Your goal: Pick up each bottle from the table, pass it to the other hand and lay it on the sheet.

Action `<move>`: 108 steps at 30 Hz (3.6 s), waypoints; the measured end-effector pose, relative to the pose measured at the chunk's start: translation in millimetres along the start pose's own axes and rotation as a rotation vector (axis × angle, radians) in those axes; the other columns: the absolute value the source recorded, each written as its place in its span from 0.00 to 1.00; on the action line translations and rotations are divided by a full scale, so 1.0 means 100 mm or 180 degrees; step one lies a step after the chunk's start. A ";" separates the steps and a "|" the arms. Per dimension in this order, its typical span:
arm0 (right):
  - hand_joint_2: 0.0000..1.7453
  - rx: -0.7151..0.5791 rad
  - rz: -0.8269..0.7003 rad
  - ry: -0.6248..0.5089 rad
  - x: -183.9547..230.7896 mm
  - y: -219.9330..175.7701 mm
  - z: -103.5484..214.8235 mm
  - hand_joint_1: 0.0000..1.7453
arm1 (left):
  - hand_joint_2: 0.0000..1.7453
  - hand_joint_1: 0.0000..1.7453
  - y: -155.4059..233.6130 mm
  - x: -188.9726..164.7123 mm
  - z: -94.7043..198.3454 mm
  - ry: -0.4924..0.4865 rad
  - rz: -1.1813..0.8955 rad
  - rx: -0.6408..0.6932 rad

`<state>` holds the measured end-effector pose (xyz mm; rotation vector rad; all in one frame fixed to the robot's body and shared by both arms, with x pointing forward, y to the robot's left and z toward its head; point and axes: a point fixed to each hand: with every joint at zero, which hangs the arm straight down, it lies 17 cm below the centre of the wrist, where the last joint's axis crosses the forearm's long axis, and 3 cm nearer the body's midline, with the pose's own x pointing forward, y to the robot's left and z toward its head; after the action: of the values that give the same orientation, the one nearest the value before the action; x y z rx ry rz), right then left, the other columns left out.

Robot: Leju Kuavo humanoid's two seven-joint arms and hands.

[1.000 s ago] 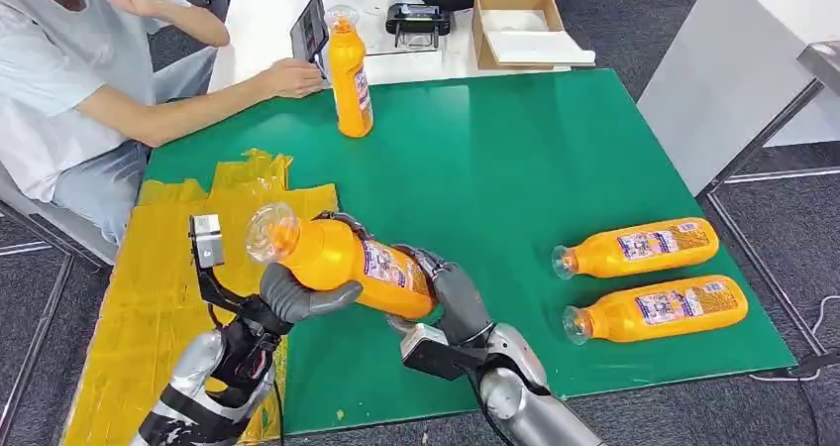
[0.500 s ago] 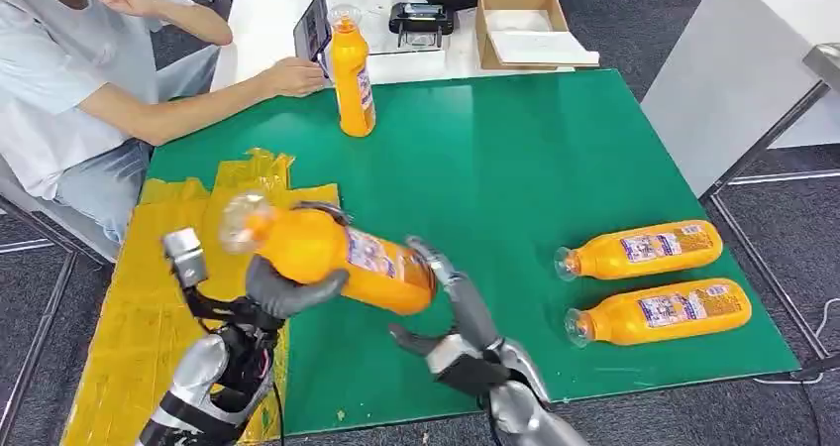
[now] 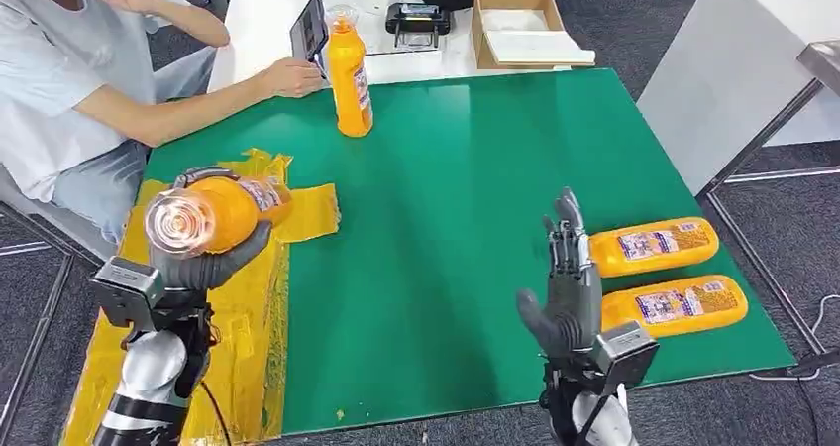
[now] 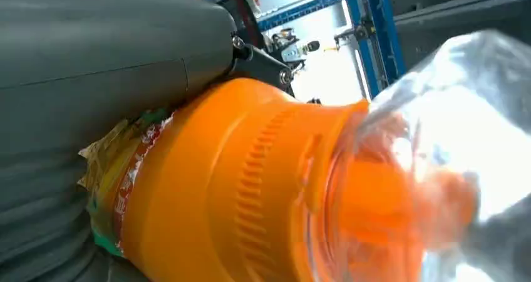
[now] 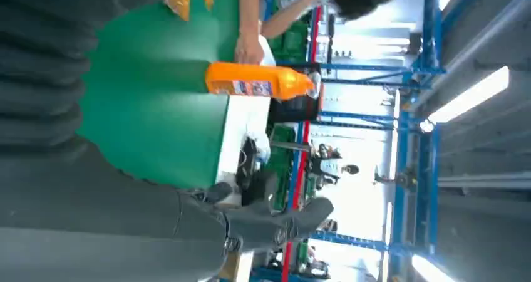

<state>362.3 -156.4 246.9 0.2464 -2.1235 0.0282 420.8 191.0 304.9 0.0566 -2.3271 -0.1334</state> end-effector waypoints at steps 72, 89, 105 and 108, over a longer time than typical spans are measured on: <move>1.00 -0.0488 0.1211 -0.0453 0.53 -0.54 -0.12 0.00 | 1.00 0.00 -0.53 -2.49 0.85 0.1781 -0.3932 -0.2479; 1.00 -0.0389 0.1781 -0.0501 0.42 -0.65 -0.08 0.00 | 1.00 0.00 -0.57 -0.98 0.23 0.0575 -0.0794 -0.0705; 1.00 -0.0167 0.2383 -0.0437 0.35 -0.73 -0.02 0.00 | 1.00 0.00 0.06 0.18 0.05 -0.0302 -0.0622 0.0163; 1.00 -0.0138 0.2485 -0.0418 0.33 -0.73 -0.02 0.00 | 1.00 0.00 0.10 0.22 0.05 -0.0353 -0.0605 0.0218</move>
<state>360.1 -233.1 270.0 -0.6298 -2.2225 0.4295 401.5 199.2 318.5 0.3122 -2.4337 -0.1551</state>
